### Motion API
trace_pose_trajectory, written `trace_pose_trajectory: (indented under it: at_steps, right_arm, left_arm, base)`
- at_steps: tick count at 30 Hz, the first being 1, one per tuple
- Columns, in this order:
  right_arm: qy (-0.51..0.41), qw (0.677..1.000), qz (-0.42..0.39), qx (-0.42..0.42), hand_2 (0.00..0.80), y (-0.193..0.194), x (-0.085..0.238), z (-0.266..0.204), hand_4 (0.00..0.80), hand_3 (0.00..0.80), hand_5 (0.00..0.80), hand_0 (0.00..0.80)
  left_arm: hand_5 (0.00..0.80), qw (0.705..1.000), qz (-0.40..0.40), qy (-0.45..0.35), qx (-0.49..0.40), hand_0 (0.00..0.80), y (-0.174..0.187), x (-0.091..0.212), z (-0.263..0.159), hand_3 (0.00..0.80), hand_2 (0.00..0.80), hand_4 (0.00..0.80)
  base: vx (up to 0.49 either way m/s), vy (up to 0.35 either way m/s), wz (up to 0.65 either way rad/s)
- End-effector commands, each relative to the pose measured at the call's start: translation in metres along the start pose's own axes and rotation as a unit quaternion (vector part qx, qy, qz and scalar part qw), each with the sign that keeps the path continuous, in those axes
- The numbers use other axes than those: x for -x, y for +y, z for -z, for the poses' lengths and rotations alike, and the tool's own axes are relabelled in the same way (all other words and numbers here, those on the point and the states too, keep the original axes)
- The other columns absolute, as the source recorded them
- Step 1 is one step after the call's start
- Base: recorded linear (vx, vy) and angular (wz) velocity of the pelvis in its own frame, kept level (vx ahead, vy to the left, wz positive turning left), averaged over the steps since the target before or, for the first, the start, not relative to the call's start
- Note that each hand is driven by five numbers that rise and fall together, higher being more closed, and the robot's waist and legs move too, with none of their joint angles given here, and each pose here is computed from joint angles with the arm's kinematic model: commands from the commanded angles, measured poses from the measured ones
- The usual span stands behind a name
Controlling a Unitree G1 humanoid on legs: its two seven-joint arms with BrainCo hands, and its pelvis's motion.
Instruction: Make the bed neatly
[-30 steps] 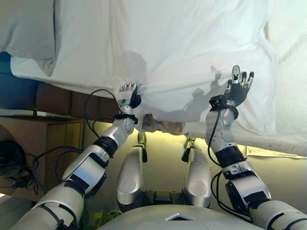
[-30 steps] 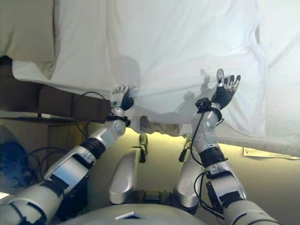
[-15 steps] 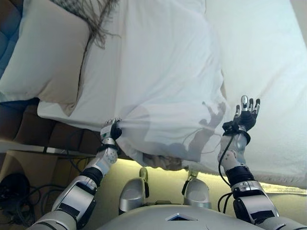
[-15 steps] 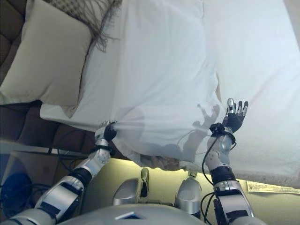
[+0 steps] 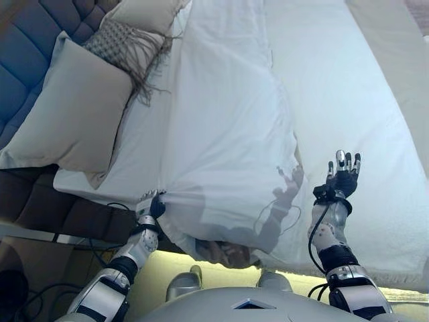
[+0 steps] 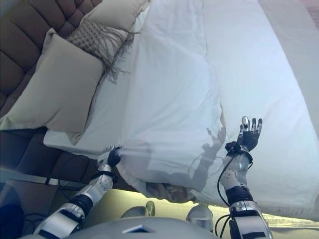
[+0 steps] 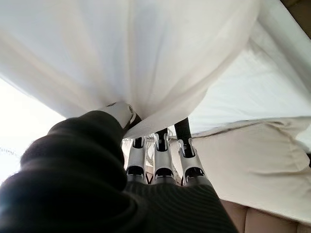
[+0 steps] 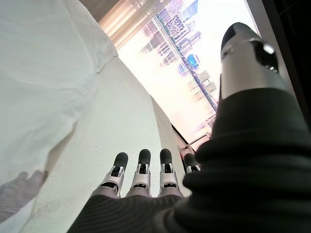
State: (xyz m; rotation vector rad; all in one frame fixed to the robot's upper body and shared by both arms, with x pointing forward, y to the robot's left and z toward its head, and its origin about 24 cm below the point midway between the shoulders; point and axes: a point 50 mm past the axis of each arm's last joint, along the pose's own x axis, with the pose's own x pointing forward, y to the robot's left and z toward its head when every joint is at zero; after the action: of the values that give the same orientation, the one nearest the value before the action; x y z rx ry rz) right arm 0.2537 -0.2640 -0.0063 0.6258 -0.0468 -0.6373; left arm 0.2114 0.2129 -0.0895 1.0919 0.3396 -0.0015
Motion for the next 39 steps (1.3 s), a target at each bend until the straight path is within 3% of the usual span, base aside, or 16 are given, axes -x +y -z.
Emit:
trace_pose_trajectory:
  at_steps: [1, 10, 23, 27, 33, 39]
  right_arm:
    - [-0.017, 1.0, 0.015, 0.018, 0.0, -0.019, -0.006, -0.014, 0.0, 0.0, 0.0, 0.0]
    - [-0.01, 0.998, 0.052, 0.042, 0.0, -0.052, -0.006, -0.02, 0.0, 0.0, 0.0, 0.0]
    - [-0.022, 0.996, 0.053, 0.062, 0.0, -0.065, -0.013, -0.031, 0.0, 0.0, 0.0, 0.0]
    - [-0.029, 0.996, 0.051, 0.068, 0.0, -0.067, -0.017, -0.039, 0.0, 0.0, 0.0, 0.0]
    - [-0.028, 0.996, 0.048, 0.066, 0.0, -0.07, -0.017, -0.038, 0.0, 0.0, 0.0, 0.0]
    - [-0.021, 0.996, 0.056, 0.063, 0.0, -0.069, -0.014, -0.029, 0.0, 0.0, 0.0, 0.0]
  left_arm:
    - [0.8, 0.984, -0.03, 0.139, -0.11, 0.8, 0.045, 0.018, 0.089, 0.8, 0.8, 0.8]
    - [0.8, 0.958, -0.049, 0.226, -0.168, 0.8, 0.077, 0.039, 0.137, 0.8, 0.8, 0.8]
    - [0.8, 0.942, -0.054, 0.203, -0.262, 0.8, 0.105, 0.04, 0.148, 0.8, 0.8, 0.8]
    - [0.8, 0.933, -0.065, 0.218, -0.28, 0.8, 0.131, 0.044, 0.159, 0.8, 0.8, 0.8]
    - [0.8, 0.916, -0.089, 0.305, -0.245, 0.8, 0.147, 0.062, 0.181, 0.8, 0.8, 0.8]
    - [0.8, 0.92, -0.09, 0.3, -0.235, 0.8, 0.14, 0.06, 0.179, 0.8, 0.8, 0.8]
  base:
    - [0.03, 0.034, -0.01]
    - [0.033, 0.057, 0.0]
    - [0.012, 0.119, 0.0]
    - [-0.002, 0.132, 0.0]
    - [-0.007, 0.068, 0.0]
    - [0.001, 0.005, 0.0]
